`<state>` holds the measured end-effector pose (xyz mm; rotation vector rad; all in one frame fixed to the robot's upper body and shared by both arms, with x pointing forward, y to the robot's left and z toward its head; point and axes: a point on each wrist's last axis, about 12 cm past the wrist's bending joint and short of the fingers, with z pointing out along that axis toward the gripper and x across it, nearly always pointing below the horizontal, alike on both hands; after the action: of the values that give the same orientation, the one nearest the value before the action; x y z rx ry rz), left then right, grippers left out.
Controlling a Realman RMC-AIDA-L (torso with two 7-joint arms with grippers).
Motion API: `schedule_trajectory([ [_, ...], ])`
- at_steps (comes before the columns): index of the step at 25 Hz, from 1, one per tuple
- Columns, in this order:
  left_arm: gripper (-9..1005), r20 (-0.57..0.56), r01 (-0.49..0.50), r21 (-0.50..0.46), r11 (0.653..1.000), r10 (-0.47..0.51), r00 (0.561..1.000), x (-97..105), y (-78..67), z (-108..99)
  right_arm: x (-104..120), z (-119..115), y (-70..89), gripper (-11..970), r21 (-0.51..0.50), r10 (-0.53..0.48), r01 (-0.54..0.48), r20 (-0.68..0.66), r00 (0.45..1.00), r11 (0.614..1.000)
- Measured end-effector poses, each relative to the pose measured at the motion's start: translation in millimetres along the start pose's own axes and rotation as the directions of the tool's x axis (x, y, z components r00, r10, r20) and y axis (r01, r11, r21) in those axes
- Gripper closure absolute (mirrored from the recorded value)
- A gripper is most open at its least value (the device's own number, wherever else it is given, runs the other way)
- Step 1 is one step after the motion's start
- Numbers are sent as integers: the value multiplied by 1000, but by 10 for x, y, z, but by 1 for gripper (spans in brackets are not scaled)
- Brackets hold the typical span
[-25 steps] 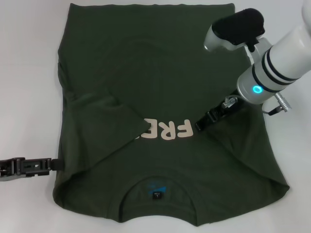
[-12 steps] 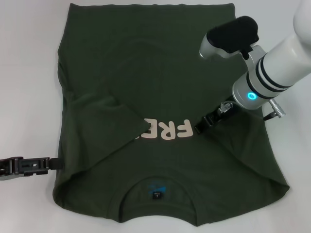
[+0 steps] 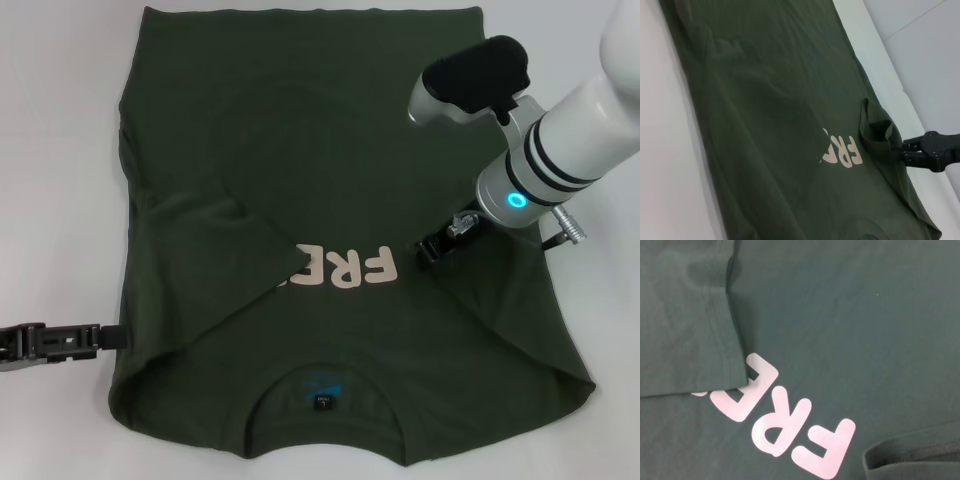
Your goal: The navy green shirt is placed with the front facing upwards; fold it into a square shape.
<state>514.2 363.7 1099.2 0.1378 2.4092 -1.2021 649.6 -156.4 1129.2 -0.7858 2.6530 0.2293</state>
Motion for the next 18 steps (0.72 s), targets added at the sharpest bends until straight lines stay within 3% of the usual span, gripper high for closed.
schedule_trajectory([
  [10,163,1,0,0,1000,0,1000,13,4,-11,-4,0,14,821,5,-13,13,-4,1000,1000],
  [18,164,-1,-1,2,1000,1,1000,14,1,-10,1,-3,13,920,6,-17,17,-4,1000,1000],
])
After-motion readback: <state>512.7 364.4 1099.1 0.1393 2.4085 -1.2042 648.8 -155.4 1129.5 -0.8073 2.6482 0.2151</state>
